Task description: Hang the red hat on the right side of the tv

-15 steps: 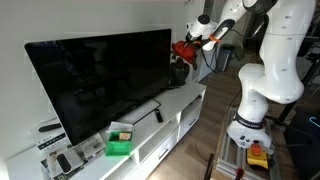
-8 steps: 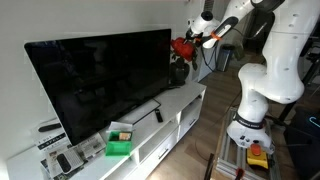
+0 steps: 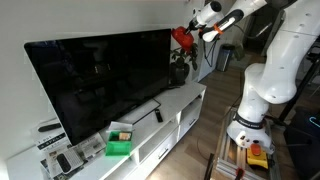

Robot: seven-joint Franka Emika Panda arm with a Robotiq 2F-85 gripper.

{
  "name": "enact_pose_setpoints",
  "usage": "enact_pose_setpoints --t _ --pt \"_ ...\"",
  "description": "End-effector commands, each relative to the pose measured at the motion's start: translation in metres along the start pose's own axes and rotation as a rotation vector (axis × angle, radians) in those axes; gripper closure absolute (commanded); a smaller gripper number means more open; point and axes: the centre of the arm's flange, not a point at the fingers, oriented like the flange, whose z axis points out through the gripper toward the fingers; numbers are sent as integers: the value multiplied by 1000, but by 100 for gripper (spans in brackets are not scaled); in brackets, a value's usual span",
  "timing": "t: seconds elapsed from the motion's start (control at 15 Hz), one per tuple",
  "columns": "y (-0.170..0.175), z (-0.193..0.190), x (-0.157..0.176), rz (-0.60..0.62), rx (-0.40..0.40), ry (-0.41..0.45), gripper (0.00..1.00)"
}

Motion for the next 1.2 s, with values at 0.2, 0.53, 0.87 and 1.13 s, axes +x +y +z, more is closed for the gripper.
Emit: enact_pose_setpoints --t 0.2,0.53,0.87,1.13 --pt "15 -40 31 -16 70 136 99" --pt "14 -33 53 -60 132 204 99" --pt "35 -13 52 -93 137 170 99" --pt "47 6 54 -87 191 153 99"
